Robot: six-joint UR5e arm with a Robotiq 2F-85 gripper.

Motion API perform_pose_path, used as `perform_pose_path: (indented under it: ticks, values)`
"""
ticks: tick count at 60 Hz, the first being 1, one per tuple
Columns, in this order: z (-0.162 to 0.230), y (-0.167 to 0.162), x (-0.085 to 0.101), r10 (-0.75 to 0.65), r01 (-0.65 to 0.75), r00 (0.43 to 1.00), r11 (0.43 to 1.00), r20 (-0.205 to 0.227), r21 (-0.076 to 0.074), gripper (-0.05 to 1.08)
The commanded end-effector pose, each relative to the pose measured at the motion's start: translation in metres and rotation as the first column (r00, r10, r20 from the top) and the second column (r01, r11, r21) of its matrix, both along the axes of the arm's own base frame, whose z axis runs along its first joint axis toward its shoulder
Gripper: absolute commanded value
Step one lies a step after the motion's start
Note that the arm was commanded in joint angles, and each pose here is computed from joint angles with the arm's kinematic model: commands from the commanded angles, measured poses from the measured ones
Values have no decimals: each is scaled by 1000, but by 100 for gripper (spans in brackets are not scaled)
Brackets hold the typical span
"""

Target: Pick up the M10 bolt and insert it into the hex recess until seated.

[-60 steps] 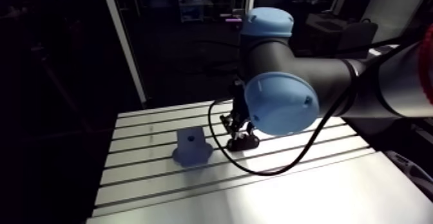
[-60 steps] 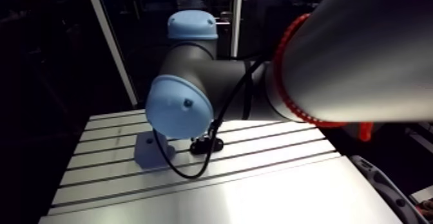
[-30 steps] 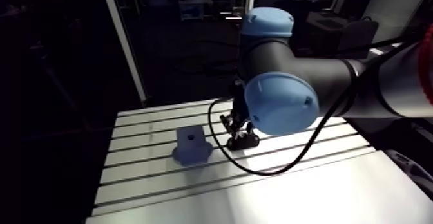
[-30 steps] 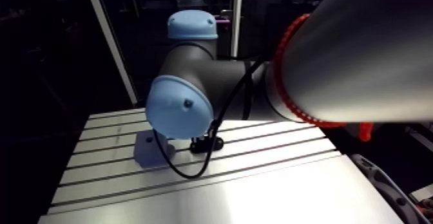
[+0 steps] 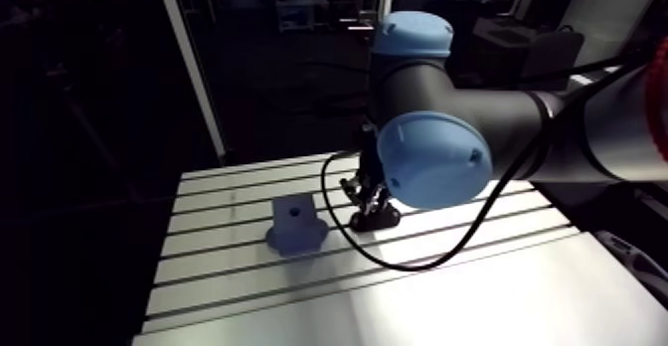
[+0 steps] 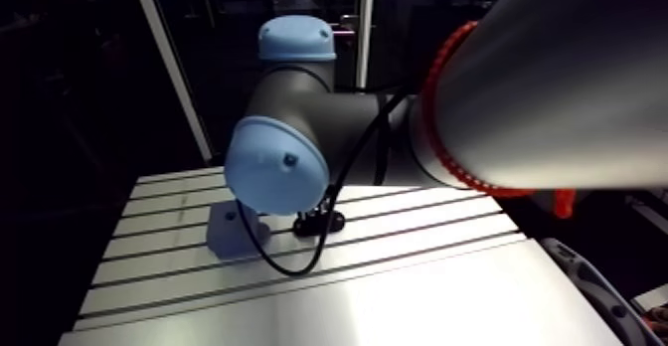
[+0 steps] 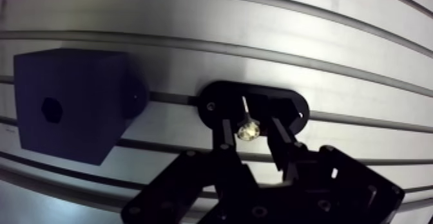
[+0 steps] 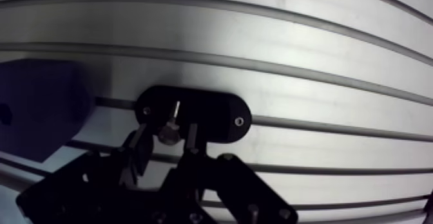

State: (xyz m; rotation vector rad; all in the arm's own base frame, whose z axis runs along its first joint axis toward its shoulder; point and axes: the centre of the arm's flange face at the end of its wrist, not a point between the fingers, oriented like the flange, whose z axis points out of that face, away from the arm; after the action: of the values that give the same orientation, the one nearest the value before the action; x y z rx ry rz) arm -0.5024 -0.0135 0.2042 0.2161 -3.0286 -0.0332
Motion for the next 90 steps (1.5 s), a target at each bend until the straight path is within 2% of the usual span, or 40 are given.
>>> perform_pose_path:
  ticks: [1,90]
  values:
    - [-1,0,1,0,0,1000,1000,3,0,61]
    - [-4,0,2,-1,1,1000,1000,9,-3,71]
